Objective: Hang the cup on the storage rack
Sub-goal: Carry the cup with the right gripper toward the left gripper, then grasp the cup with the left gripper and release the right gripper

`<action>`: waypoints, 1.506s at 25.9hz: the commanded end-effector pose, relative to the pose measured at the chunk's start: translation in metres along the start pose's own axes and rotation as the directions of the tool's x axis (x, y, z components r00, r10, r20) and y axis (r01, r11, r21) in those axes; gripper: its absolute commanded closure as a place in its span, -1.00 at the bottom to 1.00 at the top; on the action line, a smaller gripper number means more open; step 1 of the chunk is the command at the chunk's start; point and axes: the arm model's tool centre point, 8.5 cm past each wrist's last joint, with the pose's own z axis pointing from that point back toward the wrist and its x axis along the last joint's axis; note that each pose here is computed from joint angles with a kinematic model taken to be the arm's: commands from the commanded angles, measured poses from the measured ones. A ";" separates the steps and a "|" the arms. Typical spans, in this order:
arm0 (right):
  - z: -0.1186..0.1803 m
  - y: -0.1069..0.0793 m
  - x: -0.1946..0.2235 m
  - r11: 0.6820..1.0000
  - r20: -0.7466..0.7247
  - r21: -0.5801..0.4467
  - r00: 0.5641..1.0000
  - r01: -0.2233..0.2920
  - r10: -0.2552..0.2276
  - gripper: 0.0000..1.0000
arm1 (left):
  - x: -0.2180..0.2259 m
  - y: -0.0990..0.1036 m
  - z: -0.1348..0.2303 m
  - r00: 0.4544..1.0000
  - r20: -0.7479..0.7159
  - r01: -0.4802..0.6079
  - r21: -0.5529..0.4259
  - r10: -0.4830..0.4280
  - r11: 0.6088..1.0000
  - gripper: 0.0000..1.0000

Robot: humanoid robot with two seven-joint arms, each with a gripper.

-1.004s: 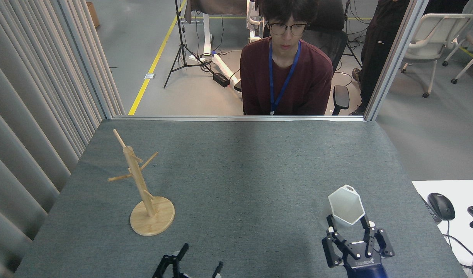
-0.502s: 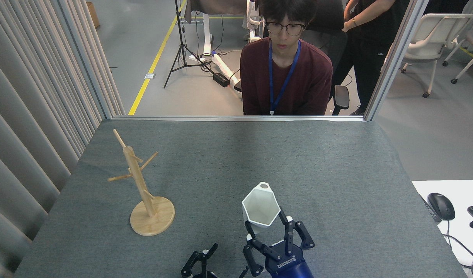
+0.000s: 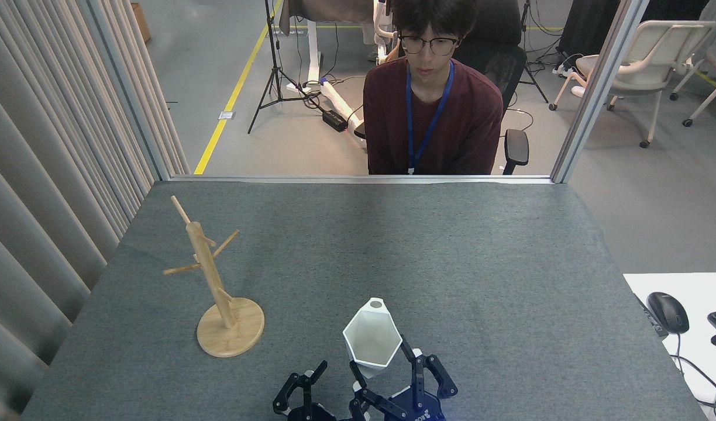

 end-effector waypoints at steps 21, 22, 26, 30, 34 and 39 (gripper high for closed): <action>-0.003 -0.002 0.020 1.000 0.050 -0.007 0.999 0.003 -0.003 -0.25 | -0.001 0.025 -0.016 0.999 0.033 0.015 0.059 -0.017 0.998 -1.00; -0.003 -0.001 0.024 1.000 0.058 -0.004 0.998 -0.011 0.011 -0.25 | -0.001 0.026 -0.016 0.999 0.035 0.015 0.060 -0.017 0.998 -1.00; 0.002 0.001 0.038 1.000 0.085 0.007 0.996 -0.012 0.011 -0.25 | -0.001 0.028 -0.017 0.999 0.041 0.014 0.066 -0.017 0.998 -1.00; 0.005 0.002 0.038 1.000 0.077 0.008 0.997 -0.012 0.012 -0.25 | -0.001 0.028 -0.016 0.999 0.041 0.015 0.065 -0.018 0.998 -1.00; 0.006 0.003 0.037 1.000 0.079 0.011 0.997 -0.014 0.013 -0.25 | -0.001 0.030 -0.017 0.999 0.040 0.017 0.072 -0.020 0.997 -0.99; 0.006 0.002 0.039 1.000 0.076 0.008 0.997 -0.010 0.009 -0.26 | -0.002 0.034 -0.018 0.999 0.040 0.025 0.069 -0.028 0.997 -0.16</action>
